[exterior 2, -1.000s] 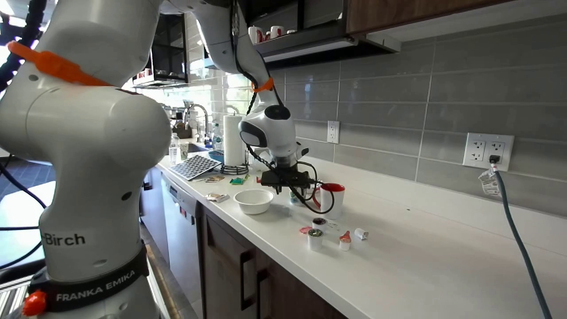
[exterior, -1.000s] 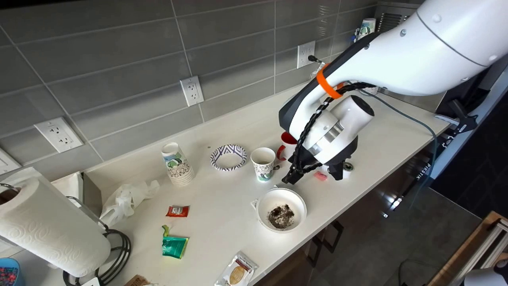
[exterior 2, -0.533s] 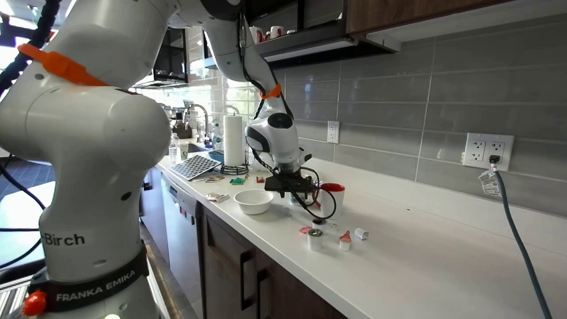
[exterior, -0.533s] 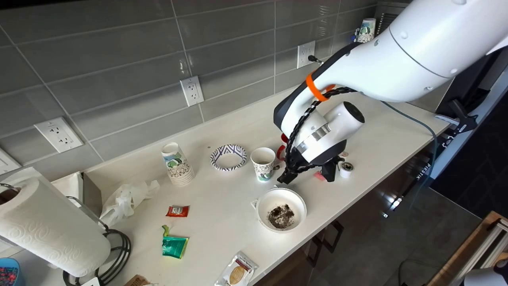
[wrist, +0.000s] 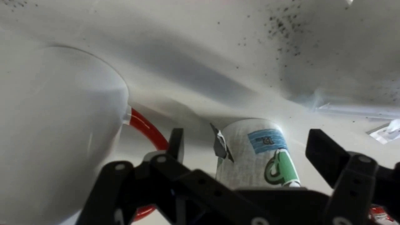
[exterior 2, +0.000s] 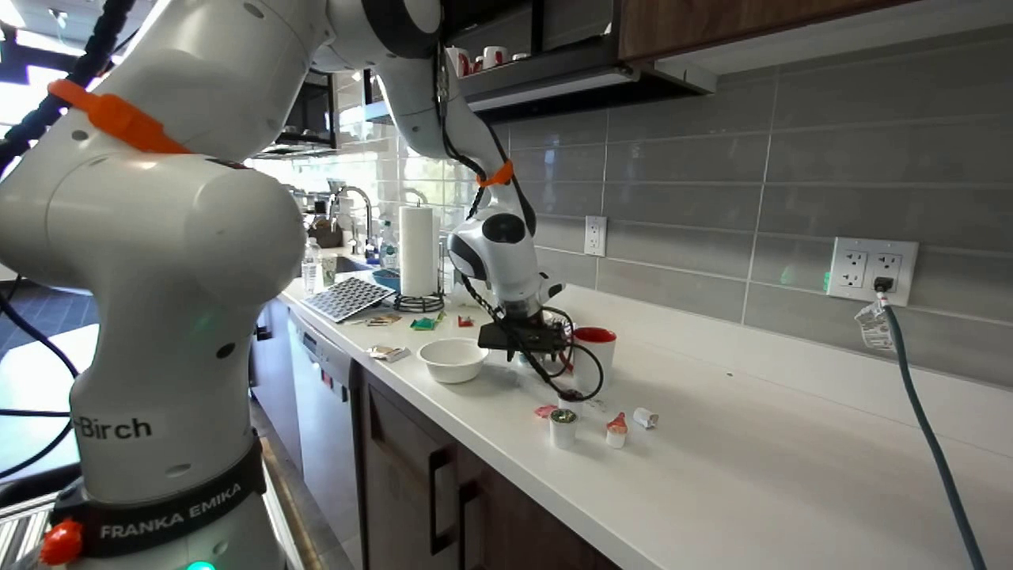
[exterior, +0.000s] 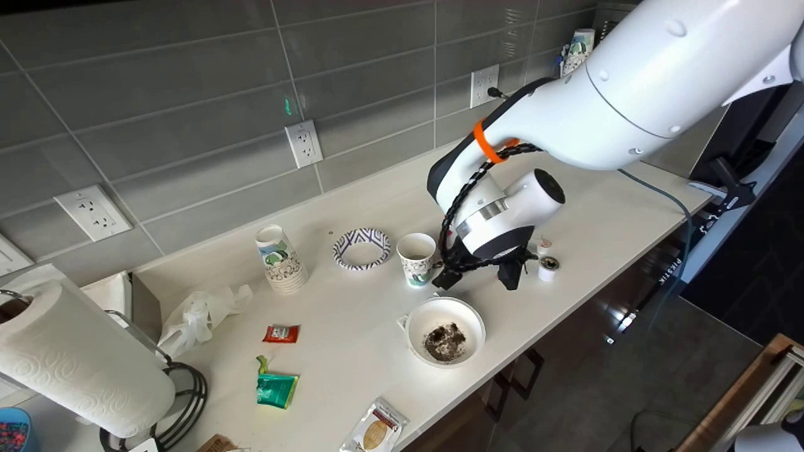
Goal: Remove the tea bag from the paper cup and put it in the mug
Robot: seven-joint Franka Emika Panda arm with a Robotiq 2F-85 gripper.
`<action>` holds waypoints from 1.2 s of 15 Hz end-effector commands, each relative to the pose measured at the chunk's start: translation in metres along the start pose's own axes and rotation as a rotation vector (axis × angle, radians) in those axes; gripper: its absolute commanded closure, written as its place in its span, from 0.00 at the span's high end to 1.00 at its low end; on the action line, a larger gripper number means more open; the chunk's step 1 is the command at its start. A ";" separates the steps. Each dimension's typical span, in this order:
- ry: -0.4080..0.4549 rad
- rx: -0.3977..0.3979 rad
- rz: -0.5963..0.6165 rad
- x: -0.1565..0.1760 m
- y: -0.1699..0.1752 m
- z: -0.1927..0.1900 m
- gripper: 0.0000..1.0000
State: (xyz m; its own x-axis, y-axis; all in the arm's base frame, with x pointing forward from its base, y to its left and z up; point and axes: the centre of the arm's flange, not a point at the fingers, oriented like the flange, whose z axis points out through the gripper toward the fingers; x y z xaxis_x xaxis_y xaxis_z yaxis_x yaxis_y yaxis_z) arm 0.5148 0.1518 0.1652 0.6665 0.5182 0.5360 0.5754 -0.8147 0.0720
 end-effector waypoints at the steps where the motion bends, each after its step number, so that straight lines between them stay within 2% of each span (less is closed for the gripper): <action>1: 0.031 -0.007 0.017 -0.006 0.001 0.018 1.00; 10: 0.045 -0.015 0.029 -0.004 0.006 0.019 1.00; 18: 0.033 -0.025 0.019 -0.001 0.009 0.003 1.00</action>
State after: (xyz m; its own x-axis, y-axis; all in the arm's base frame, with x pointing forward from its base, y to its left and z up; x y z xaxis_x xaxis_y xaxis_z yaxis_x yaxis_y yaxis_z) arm 0.5284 0.1454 0.1599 0.6678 0.4868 0.5631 0.5419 -0.8366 0.0806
